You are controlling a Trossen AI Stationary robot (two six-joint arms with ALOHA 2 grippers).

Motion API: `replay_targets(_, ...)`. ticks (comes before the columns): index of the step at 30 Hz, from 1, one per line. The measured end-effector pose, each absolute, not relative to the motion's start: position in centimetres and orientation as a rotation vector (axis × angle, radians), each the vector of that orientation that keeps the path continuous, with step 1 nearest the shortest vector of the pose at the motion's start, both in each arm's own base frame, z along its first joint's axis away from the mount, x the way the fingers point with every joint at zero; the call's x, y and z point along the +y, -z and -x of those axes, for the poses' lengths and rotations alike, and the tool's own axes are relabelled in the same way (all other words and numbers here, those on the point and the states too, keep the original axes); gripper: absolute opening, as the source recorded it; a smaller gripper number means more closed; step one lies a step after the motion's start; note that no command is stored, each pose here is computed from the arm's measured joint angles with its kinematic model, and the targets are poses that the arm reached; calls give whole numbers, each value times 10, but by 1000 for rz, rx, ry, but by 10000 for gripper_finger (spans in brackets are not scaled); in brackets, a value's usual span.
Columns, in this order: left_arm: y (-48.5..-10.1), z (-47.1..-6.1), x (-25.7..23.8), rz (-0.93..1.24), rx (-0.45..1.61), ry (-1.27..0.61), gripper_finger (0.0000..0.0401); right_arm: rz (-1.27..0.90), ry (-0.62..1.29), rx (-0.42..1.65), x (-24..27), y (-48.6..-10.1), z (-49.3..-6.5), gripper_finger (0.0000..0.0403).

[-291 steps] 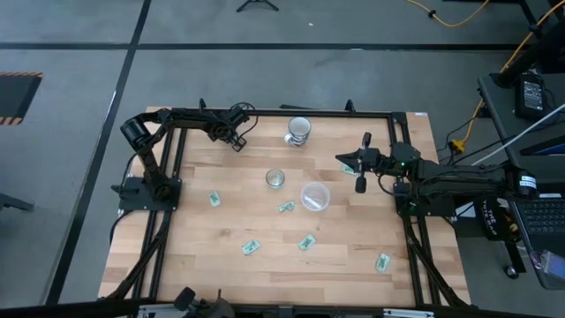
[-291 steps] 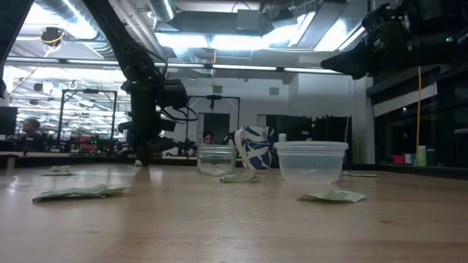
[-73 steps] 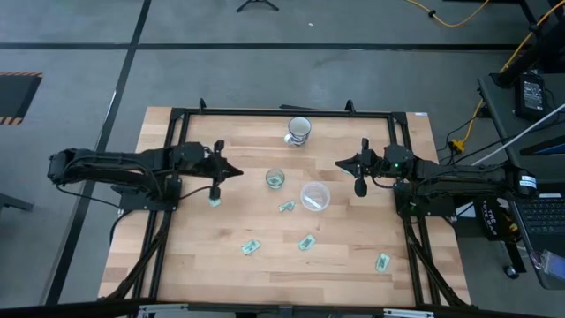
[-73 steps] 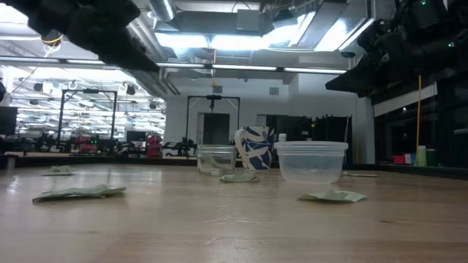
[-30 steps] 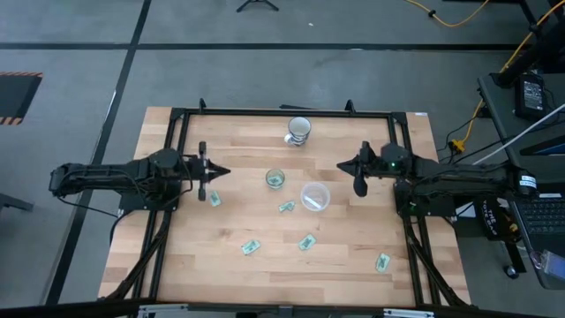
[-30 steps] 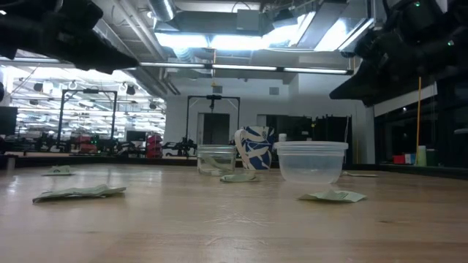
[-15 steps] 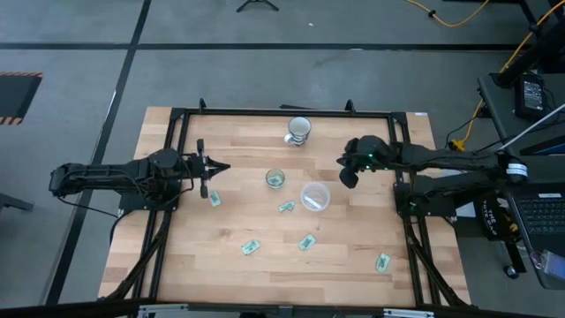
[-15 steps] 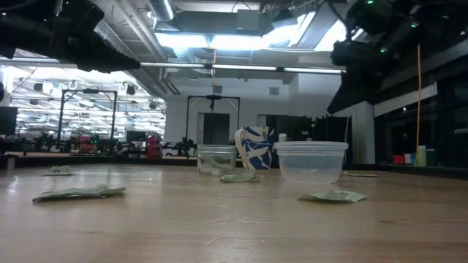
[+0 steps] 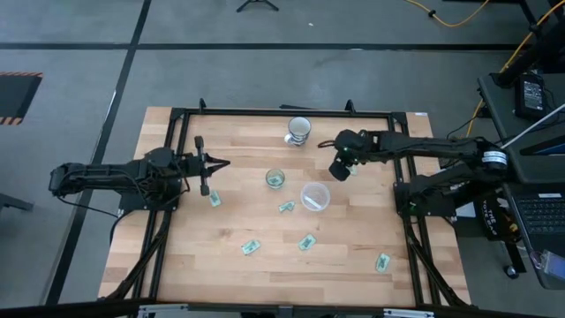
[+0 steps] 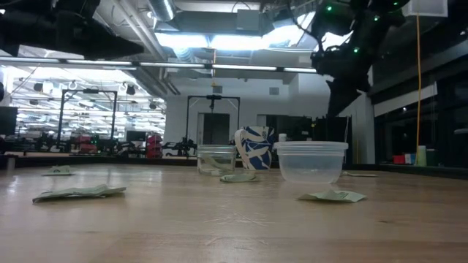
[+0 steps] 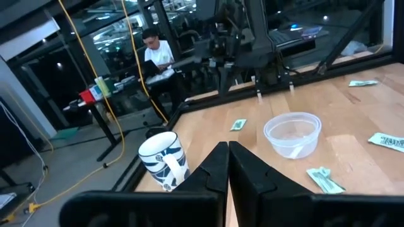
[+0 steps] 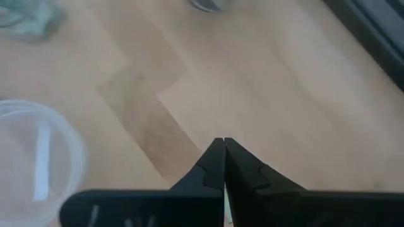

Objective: Pick and place Stevia / Truvia into bins
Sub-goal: Put the stevia packet into the transparent container

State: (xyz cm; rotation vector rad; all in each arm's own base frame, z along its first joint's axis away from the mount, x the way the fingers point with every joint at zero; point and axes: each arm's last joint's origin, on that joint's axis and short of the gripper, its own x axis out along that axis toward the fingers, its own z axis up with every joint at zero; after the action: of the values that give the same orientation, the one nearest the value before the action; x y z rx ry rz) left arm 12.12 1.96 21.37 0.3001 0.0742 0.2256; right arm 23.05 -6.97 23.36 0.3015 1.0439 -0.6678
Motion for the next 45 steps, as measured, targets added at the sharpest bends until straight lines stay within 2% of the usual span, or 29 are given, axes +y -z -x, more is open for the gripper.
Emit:
replay_targets(13,-214,-121,20,-303,76,-226,7,-397,760,1152,-75,-208,-238,13)
replay_targets(32,-213,-122,20,-305,83,-225,4,-572,888,1115,-75,-204,-238,178)
replay_targets(36,-212,-123,20,-299,91,-224,5,-607,925,1104,-75,-202,-239,191)
replay_targets(45,-210,-124,20,-295,106,-222,2,-622,965,1169,-74,-183,-246,193)
